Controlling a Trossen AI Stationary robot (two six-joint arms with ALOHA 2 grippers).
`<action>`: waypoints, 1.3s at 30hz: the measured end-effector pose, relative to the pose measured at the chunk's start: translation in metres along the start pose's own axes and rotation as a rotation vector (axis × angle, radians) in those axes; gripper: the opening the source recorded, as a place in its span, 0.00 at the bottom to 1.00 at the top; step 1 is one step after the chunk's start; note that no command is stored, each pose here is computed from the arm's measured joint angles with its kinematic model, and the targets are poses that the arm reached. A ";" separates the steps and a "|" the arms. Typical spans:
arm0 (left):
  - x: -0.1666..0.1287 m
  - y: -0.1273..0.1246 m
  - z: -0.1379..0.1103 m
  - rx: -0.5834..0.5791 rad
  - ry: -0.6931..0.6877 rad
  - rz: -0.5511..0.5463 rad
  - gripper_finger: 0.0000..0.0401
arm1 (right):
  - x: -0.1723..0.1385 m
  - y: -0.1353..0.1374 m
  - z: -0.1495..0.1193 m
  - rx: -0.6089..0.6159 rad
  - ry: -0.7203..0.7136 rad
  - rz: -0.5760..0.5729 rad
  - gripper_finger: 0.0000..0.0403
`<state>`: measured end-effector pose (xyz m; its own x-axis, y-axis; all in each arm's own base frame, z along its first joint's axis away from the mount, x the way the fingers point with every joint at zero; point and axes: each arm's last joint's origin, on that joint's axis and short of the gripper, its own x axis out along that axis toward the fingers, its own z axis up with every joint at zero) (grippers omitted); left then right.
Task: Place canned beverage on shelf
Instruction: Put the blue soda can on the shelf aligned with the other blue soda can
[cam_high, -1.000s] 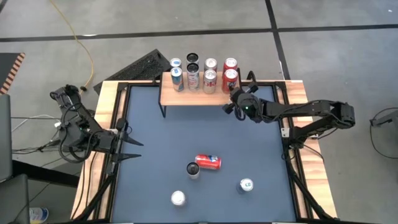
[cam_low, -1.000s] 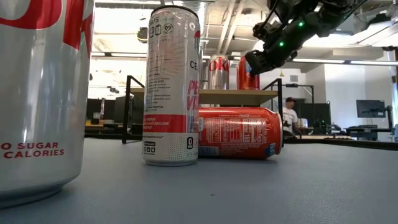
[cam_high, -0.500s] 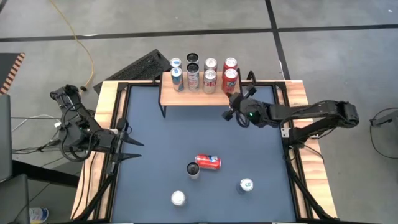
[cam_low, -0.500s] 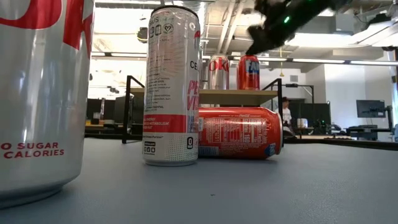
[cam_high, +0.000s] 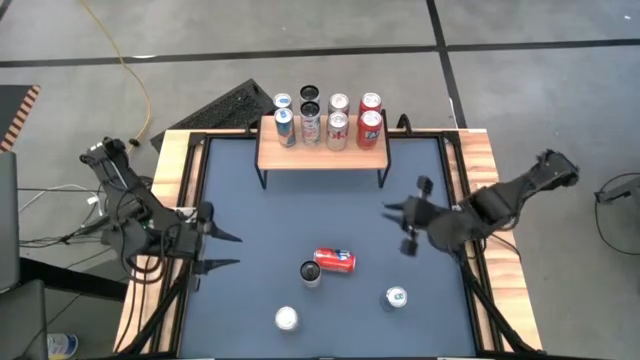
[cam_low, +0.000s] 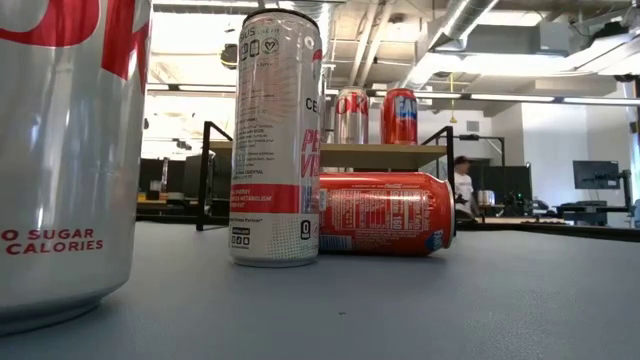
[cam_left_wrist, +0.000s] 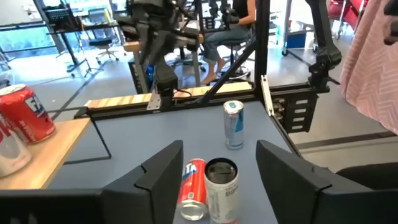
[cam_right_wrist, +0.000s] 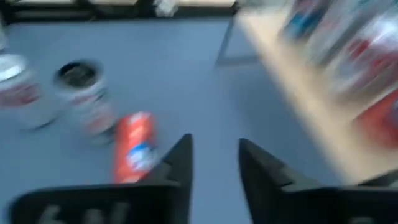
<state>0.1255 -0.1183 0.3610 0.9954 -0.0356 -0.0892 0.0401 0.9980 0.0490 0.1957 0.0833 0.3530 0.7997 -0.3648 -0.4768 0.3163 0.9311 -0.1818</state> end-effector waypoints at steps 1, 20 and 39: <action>0.001 -0.001 0.000 -0.008 0.000 -0.005 0.51 | -0.005 0.006 -0.005 0.027 0.031 0.035 0.26; 0.002 -0.004 0.001 -0.033 -0.005 -0.050 0.64 | 0.008 0.095 -0.052 0.249 0.613 0.415 0.77; 0.002 -0.004 0.000 -0.015 -0.003 -0.049 0.64 | 0.022 0.122 -0.019 0.236 0.818 0.362 0.77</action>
<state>0.1273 -0.1221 0.3608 0.9925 -0.0848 -0.0881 0.0877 0.9957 0.0294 0.2427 0.1889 0.3041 0.2897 0.1493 -0.9454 0.2852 0.9294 0.2341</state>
